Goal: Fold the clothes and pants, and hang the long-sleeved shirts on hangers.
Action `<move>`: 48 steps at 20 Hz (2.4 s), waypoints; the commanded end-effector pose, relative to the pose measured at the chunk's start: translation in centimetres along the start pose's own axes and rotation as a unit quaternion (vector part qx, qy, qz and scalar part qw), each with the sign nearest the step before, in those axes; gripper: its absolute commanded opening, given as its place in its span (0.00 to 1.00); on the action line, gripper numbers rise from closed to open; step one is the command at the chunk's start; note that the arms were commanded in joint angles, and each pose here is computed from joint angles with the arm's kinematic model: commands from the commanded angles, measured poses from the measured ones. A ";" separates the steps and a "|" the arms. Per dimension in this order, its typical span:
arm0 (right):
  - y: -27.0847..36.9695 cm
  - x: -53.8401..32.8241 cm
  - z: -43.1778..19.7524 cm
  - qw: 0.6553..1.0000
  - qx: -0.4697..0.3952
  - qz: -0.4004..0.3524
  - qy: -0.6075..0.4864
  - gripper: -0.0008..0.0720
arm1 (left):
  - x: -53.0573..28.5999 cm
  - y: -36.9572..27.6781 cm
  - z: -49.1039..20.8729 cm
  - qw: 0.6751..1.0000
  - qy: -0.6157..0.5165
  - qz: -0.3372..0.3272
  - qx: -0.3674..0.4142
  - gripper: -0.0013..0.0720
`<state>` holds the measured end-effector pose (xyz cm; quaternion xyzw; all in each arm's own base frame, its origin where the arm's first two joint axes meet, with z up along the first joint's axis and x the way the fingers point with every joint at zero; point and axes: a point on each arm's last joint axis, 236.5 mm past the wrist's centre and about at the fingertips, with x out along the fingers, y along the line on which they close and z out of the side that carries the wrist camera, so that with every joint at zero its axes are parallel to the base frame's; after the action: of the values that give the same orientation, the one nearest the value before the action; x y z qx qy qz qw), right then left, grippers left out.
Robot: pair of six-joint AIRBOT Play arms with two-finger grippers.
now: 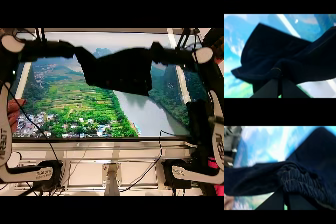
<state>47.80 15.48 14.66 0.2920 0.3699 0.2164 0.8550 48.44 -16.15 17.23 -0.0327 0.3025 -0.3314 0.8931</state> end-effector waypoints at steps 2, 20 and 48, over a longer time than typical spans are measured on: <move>-2.6 -2.9 -10.0 0.996 0.057 -0.028 0.063 0.04 | -1.6 -0.2 -9.1 0.998 0.042 0.040 -0.032 0.02; -2.8 -12.4 -35.5 0.912 0.234 -0.101 0.321 0.04 | -12.6 -4.5 -23.8 0.986 0.089 0.138 0.003 0.02; -12.8 -3.6 -15.6 0.870 0.454 -0.107 -0.160 0.04 | 18.3 -9.6 -1.3 0.990 -0.080 0.041 0.106 0.02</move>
<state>34.10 10.22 -1.62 0.6212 0.3534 -0.1215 0.6888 51.71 -33.76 9.87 0.0488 0.2075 -0.3269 0.9207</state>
